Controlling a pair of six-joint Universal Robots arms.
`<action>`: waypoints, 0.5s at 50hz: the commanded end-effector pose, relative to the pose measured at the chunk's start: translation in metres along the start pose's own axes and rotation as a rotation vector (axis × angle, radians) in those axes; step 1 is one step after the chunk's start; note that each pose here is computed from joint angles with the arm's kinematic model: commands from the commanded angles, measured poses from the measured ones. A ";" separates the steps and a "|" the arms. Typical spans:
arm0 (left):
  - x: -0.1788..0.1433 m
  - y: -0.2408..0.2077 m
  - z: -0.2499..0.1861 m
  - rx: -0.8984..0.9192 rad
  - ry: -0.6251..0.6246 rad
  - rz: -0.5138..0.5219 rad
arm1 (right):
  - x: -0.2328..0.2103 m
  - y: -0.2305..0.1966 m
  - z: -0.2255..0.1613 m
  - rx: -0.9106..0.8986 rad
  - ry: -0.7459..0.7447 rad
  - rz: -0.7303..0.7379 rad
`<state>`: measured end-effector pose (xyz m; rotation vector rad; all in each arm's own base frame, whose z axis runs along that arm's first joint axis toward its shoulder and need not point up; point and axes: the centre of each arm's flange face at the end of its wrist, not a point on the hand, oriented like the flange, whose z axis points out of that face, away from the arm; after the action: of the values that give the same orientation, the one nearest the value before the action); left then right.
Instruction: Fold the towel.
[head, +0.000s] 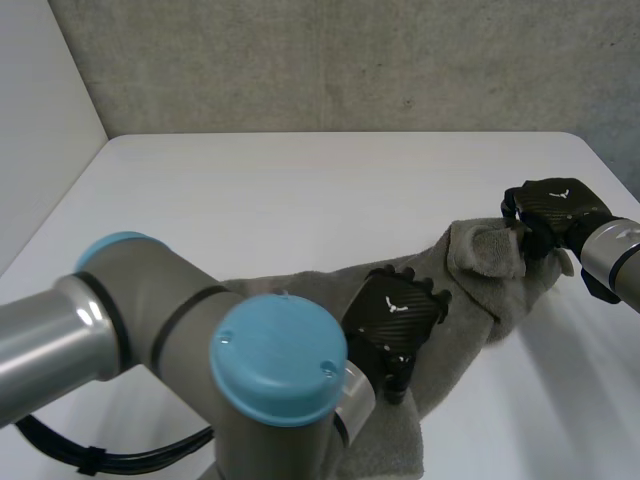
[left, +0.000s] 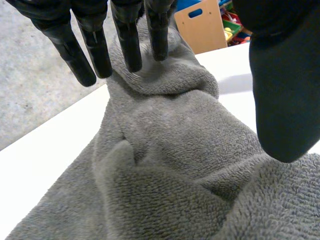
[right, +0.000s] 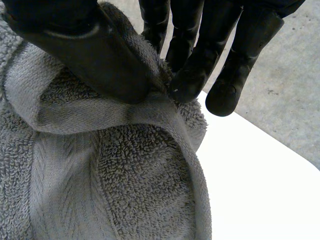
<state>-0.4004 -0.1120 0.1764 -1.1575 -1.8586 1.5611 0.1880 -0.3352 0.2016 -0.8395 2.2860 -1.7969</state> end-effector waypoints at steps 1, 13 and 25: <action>-0.014 -0.007 -0.025 -0.005 0.016 -0.008 | -0.001 0.000 0.000 -0.001 -0.003 0.000; -0.031 0.030 -0.053 -0.128 0.019 -0.031 | -0.005 0.001 0.000 -0.005 -0.011 -0.002; -0.050 0.052 -0.032 -0.127 -0.046 -0.038 | -0.006 0.003 0.000 -0.010 -0.019 0.000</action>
<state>-0.3287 -0.1173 0.1574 -1.1656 -2.0168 1.4330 0.1918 -0.3327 0.1987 -0.8525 2.2829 -1.7804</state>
